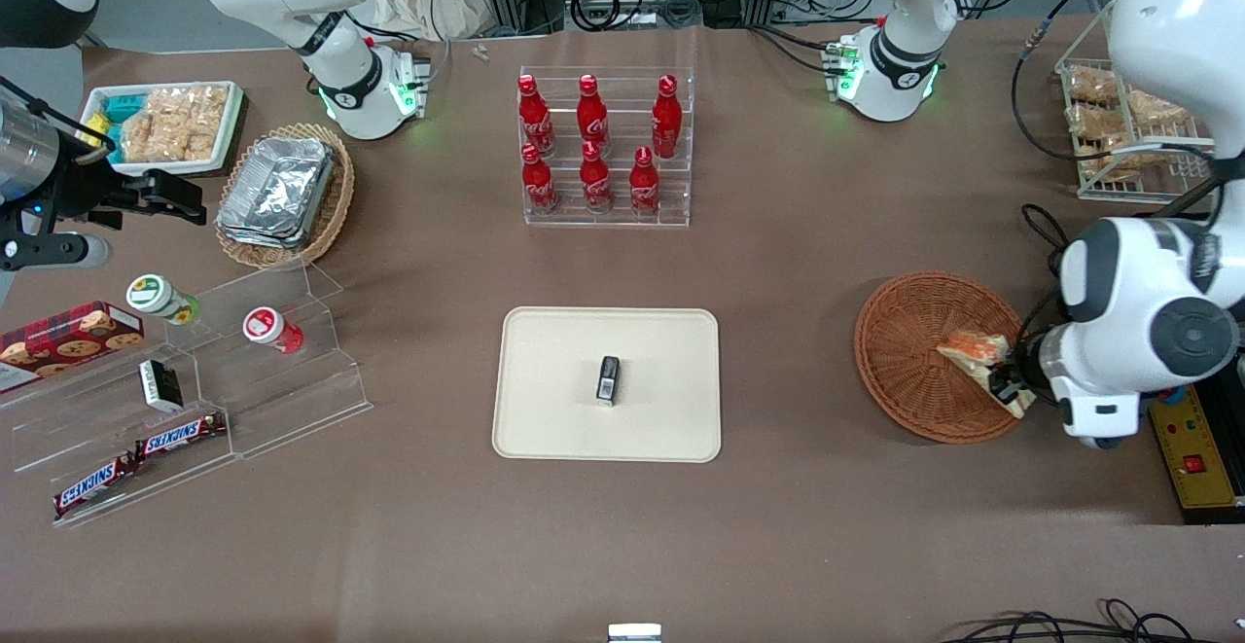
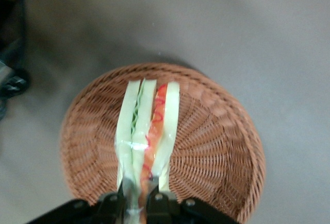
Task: Place sandwich from basket to tray
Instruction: 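Lift the sandwich up out of the basket with the left gripper, then carry the sandwich to the cream tray and lower it beside the box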
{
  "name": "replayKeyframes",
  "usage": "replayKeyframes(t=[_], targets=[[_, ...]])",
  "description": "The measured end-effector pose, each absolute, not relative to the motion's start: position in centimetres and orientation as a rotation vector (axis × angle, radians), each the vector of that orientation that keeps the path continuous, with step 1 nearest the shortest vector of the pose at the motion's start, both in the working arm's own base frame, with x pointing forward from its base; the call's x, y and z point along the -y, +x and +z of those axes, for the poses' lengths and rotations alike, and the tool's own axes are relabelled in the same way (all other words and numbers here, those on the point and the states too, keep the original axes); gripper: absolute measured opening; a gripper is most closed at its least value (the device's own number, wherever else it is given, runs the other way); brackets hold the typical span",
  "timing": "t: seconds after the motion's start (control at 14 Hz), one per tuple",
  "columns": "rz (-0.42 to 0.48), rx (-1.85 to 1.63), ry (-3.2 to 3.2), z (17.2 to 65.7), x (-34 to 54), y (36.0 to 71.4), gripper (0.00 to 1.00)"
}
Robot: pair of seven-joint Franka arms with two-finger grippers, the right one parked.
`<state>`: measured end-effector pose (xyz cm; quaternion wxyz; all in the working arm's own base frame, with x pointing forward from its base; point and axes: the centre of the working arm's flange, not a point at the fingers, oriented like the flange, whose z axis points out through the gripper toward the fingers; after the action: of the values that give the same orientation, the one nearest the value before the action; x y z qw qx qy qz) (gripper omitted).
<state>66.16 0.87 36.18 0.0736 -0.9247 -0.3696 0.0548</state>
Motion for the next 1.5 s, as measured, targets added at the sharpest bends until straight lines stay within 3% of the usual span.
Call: replayKeyframes(t=[0.43, 0.64, 1.07, 1.5], targets=[[0.18, 0.911, -2.942, 50.9, 3.9, 66.8, 0.15], [0.171, 0.701, -3.037, 52.9, 11.7, 66.0, 0.15], [0.241, 0.255, -3.156, 43.7, 29.3, 64.8, 0.15], [0.29, 0.121, -3.248, 31.2, 37.4, 64.6, 0.15]])
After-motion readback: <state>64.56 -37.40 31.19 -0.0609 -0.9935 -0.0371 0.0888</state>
